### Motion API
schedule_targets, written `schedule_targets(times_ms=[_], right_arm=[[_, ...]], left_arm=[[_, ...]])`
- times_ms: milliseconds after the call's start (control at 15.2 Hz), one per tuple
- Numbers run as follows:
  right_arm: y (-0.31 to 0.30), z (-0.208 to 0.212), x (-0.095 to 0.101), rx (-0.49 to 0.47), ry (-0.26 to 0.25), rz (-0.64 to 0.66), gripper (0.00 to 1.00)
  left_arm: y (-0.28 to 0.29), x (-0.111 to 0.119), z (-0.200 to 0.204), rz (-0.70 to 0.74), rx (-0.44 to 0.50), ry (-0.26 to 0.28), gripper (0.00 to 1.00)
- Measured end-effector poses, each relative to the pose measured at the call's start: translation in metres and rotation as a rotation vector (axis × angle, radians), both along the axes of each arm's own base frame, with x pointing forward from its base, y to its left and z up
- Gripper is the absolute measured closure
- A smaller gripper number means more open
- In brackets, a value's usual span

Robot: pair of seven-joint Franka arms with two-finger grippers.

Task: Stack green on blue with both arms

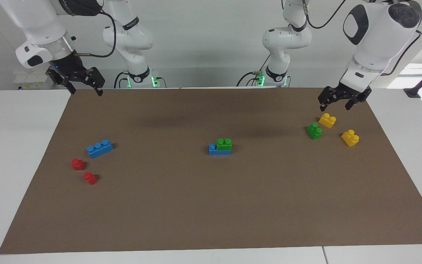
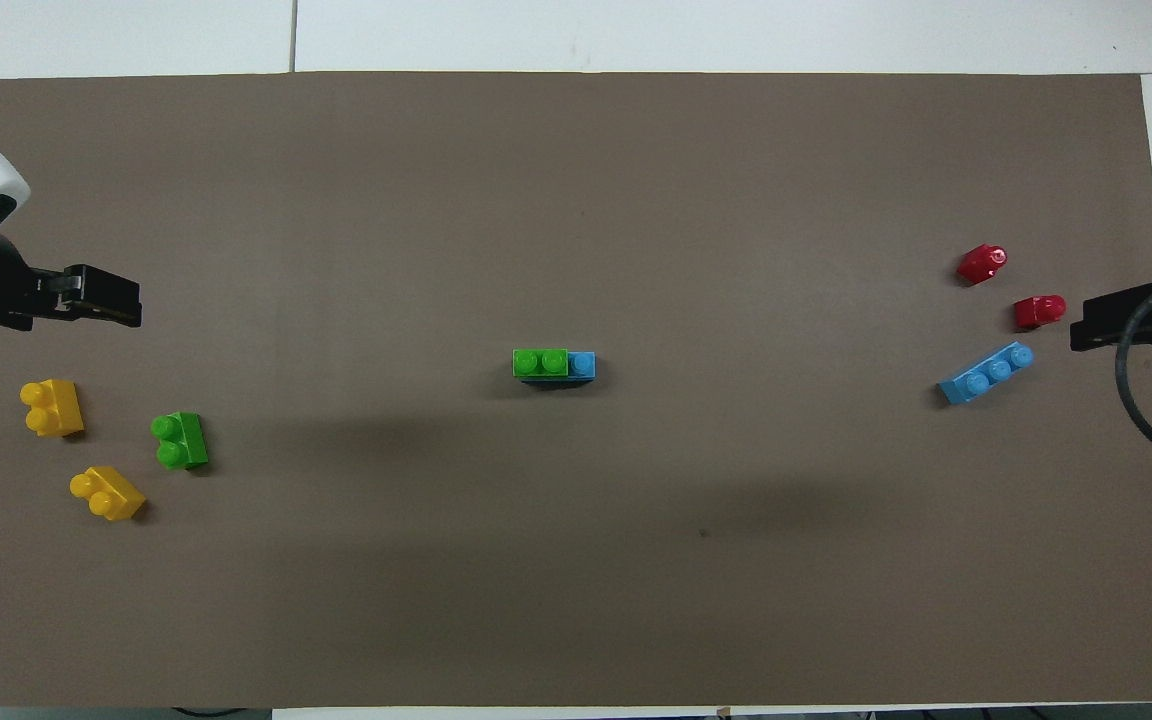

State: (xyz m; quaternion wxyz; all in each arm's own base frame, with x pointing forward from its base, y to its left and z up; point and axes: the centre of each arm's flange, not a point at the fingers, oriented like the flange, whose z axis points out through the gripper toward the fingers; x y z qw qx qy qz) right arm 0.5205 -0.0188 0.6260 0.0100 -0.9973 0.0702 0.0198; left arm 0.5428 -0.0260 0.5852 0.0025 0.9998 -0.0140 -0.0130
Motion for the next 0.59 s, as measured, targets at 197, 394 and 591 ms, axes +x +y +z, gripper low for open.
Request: schedule_targets(times_ms=[197, 394, 591], right_arm=[[0.0, 0.0, 0.0, 0.001, 0.0, 0.016, 0.0], [0.0, 0.0, 0.0, 0.001, -0.001, 0.04, 0.0], [-0.002, 0.0, 0.0, -0.012, 0.0, 0.041, 0.0]], left_arm=[[0.005, -0.019, 0.004, 0.013, -0.008, 0.003, 0.0], [0.003, -0.026, 0.004, 0.01, -0.009, 0.004, 0.0], [0.002, -0.025, 0.004, 0.006, -0.009, 0.0, 0.0]])
